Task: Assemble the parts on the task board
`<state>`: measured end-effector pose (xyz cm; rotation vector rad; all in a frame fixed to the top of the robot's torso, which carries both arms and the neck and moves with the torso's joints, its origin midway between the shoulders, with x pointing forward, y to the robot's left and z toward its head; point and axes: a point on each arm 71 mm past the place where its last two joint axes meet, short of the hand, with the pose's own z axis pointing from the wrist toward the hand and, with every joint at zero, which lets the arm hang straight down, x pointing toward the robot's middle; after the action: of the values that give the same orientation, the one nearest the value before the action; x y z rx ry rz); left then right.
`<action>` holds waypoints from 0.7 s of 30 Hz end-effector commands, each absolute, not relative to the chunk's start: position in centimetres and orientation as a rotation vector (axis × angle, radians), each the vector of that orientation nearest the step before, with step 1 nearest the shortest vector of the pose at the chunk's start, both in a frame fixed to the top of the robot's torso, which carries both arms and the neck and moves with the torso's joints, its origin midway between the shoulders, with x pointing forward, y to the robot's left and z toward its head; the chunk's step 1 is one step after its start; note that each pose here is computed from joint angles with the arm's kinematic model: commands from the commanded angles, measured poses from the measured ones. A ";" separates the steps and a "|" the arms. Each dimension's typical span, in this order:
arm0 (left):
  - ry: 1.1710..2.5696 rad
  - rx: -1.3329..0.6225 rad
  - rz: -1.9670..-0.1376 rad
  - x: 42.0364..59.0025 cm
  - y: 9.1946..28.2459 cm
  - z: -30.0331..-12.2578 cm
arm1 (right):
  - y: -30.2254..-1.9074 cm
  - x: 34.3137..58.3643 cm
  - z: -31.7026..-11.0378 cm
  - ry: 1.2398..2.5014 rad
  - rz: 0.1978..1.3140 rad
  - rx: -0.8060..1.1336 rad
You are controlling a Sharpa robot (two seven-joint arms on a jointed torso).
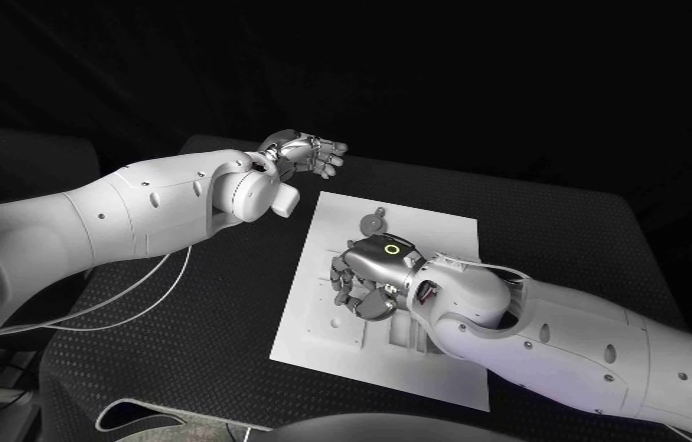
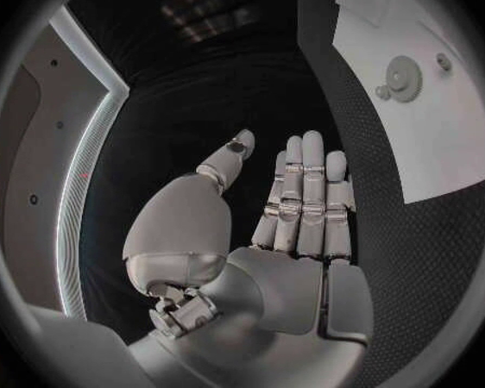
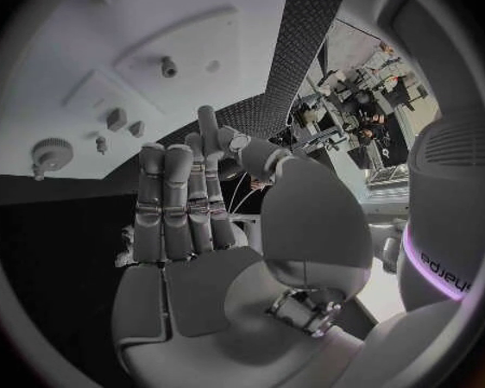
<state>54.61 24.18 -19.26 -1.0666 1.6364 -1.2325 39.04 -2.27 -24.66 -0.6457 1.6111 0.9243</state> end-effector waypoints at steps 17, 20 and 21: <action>1.648 -1.059 -1.260 54.6 23.4 -19.2 | -0.7 38.1 -27.4 1.619 0.884 -0.761; 1.648 -1.058 -1.261 54.6 23.4 -19.2 | -0.6 38.1 -27.7 1.625 0.883 -0.763; 1.648 -1.058 -1.261 54.6 23.4 -19.2 | -0.6 38.0 -27.8 1.628 0.882 -0.764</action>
<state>54.64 23.70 -19.27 -1.0640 1.6436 -1.2391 38.16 -0.63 -27.60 -0.7332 1.6253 0.8930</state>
